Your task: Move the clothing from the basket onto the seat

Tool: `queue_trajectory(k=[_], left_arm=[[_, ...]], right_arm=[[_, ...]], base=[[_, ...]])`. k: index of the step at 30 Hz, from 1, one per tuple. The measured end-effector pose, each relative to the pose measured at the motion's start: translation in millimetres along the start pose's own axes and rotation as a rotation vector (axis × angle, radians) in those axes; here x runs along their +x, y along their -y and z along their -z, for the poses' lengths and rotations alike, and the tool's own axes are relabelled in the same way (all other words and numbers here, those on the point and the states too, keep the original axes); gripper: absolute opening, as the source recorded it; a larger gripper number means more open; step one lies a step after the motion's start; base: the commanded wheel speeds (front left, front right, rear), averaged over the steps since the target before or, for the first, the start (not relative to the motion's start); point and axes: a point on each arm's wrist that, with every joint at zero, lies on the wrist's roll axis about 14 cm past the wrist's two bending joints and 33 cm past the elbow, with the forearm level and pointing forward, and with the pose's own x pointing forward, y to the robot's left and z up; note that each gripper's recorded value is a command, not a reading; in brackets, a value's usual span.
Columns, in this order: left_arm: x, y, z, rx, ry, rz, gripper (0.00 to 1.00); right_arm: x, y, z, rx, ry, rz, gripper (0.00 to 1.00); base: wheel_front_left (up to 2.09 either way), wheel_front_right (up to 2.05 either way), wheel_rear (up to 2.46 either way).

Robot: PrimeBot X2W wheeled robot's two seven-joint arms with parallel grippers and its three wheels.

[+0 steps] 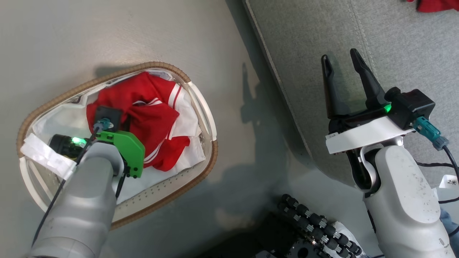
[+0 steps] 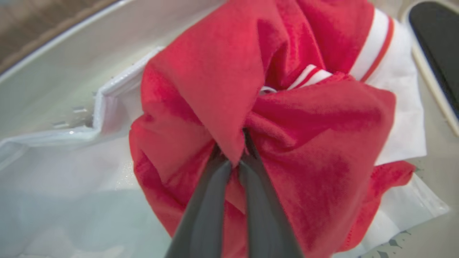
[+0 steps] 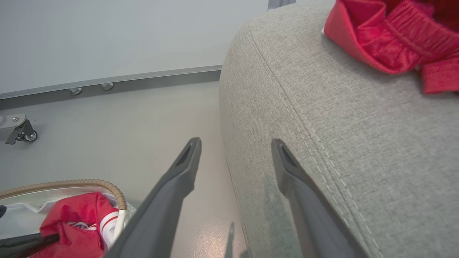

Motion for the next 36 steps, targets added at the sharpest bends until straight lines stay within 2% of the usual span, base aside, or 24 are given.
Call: queue_trajectory(k=[10, 13, 19, 26, 31, 36], left_arm=[[-35, 23, -17, -0.045, 0.088, 0.003, 0.0], [-51, 33, -35, -0.078, 0.158, 0.006, 0.0], [-94, 56, -66, -0.067, 0.299, 0.019, 0.0], [-148, 95, -108, 0.059, 0.465, 0.064, 0.0], [-193, 119, -143, 0.186, 0.598, 0.082, 0.0], [-239, 129, -168, 0.316, 0.701, 0.059, 0.0]], right_arm=[[-15, -2, -15, -0.029, 0.023, -0.003, 1.0], [-23, -2, -21, -0.044, 0.032, -0.004, 1.0], [-48, -3, -29, -0.072, 0.041, -0.004, 1.0], [-77, -13, -42, -0.074, 0.076, -0.03, 1.0], [-100, -20, -51, -0.064, 0.112, -0.051, 1.0], [-120, -33, -61, -0.061, 0.155, -0.092, 1.0]], base=[[0.0, 0.0, 0.0], [0.0, 0.0, 0.0], [0.0, 0.0, 0.0], [0.0, 0.0, 0.0], [0.0, 0.0, 0.0], [0.0, 0.0, 0.0]])
